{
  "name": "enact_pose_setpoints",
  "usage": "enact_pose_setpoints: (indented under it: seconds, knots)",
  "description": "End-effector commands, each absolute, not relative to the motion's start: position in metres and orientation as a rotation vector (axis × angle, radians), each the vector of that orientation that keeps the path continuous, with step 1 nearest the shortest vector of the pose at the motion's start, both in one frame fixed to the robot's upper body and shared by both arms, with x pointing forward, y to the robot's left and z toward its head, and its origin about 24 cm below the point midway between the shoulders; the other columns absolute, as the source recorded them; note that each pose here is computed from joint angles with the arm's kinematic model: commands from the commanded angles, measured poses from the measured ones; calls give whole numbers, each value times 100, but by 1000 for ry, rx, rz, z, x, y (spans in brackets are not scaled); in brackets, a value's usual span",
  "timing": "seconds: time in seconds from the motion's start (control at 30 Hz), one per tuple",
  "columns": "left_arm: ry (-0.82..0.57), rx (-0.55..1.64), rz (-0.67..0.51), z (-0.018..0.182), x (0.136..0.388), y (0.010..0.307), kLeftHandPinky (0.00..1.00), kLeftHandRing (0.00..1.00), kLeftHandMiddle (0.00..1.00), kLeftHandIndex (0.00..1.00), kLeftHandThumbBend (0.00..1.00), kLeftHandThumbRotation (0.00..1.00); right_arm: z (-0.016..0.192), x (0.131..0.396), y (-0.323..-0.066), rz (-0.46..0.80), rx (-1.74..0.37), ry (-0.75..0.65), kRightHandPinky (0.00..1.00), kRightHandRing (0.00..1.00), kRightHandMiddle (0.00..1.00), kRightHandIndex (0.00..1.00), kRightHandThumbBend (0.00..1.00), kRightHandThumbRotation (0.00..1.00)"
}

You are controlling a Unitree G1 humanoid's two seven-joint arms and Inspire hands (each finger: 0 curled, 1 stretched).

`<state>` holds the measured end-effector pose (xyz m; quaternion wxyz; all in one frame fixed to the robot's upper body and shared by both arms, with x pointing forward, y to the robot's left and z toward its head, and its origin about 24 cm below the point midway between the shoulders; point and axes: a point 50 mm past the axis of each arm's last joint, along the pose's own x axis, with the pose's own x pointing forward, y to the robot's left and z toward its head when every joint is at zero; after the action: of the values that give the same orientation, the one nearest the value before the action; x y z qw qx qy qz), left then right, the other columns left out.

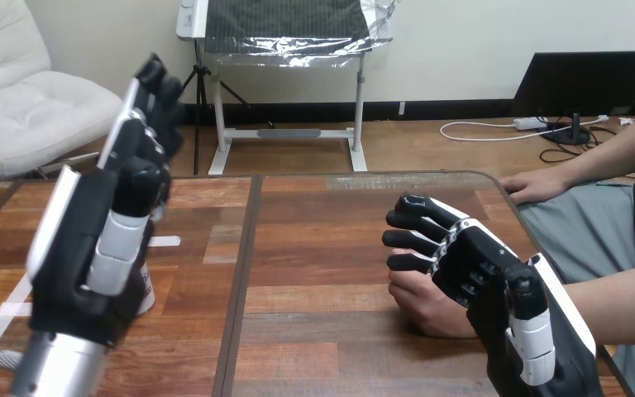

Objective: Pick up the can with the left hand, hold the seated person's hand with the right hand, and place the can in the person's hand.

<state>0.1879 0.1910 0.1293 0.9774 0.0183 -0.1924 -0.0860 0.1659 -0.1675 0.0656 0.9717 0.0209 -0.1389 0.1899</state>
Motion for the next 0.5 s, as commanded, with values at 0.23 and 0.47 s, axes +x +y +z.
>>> enact_pose_setpoints:
  seconds: [0.23,0.47]
  knots:
    - [-436,123,-97,141,205,209,100,100,100,100,100,66,77,175,-166,388,27,-358,74,81,83,83,92,97]
    - [-446,148,-43,145,212,218,100,100,100,100,100,59,77,175,-166,387,30,-359,74,81,83,83,93,97]
